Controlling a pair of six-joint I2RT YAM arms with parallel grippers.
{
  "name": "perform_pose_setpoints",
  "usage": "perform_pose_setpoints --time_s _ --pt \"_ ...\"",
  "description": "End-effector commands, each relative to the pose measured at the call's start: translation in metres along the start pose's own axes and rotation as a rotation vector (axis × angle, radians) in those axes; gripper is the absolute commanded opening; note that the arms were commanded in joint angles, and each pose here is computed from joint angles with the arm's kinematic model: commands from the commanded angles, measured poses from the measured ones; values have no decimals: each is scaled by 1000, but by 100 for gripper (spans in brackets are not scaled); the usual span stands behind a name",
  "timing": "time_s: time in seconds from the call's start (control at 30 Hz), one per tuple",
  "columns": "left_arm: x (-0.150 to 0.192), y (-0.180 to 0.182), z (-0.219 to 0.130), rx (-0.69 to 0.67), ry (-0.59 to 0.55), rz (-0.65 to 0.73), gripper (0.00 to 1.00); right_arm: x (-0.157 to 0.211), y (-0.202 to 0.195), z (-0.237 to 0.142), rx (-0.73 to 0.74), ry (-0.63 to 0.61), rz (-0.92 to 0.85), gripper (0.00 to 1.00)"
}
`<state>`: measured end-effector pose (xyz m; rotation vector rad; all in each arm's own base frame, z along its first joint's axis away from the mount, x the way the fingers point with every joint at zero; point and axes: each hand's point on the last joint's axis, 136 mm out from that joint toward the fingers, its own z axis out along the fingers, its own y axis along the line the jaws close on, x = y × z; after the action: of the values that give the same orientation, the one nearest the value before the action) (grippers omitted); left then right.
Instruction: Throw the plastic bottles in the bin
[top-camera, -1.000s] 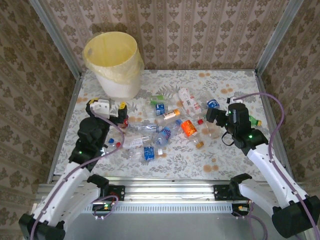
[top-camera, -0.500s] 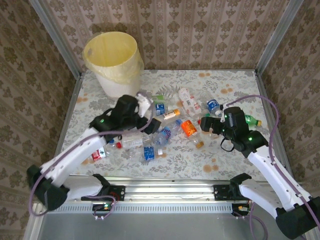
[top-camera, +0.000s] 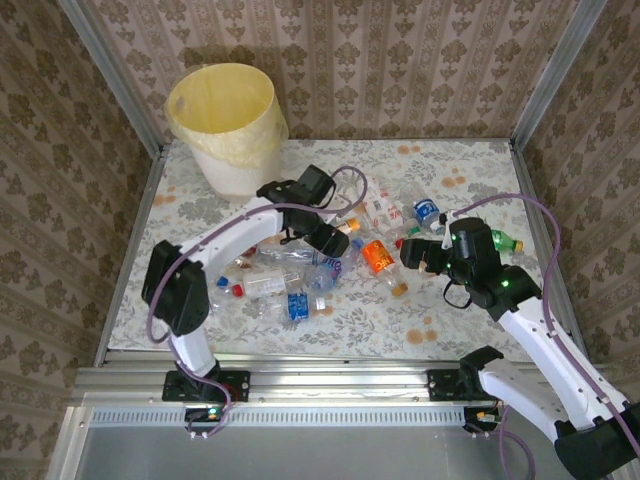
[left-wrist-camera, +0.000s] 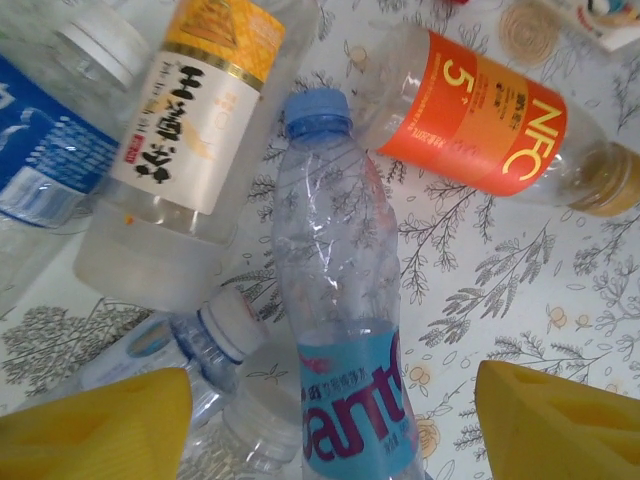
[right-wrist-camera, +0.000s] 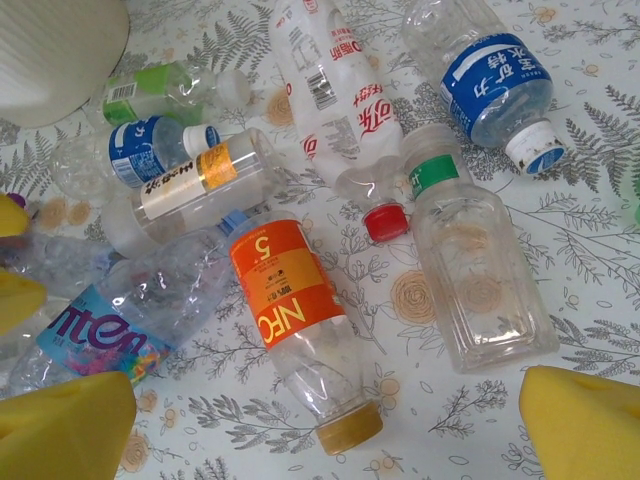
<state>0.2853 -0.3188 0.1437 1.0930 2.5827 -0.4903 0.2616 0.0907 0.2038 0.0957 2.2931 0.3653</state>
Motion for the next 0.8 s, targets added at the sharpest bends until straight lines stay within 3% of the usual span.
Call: perform_pose_setpoints --time_s 0.0,0.77 --pt "15 -6 8 9 114 29 73 2 5 -6 -23 12 -15 100" --pt "49 -21 47 94 299 23 66 6 2 -6 -11 23 -40 100"
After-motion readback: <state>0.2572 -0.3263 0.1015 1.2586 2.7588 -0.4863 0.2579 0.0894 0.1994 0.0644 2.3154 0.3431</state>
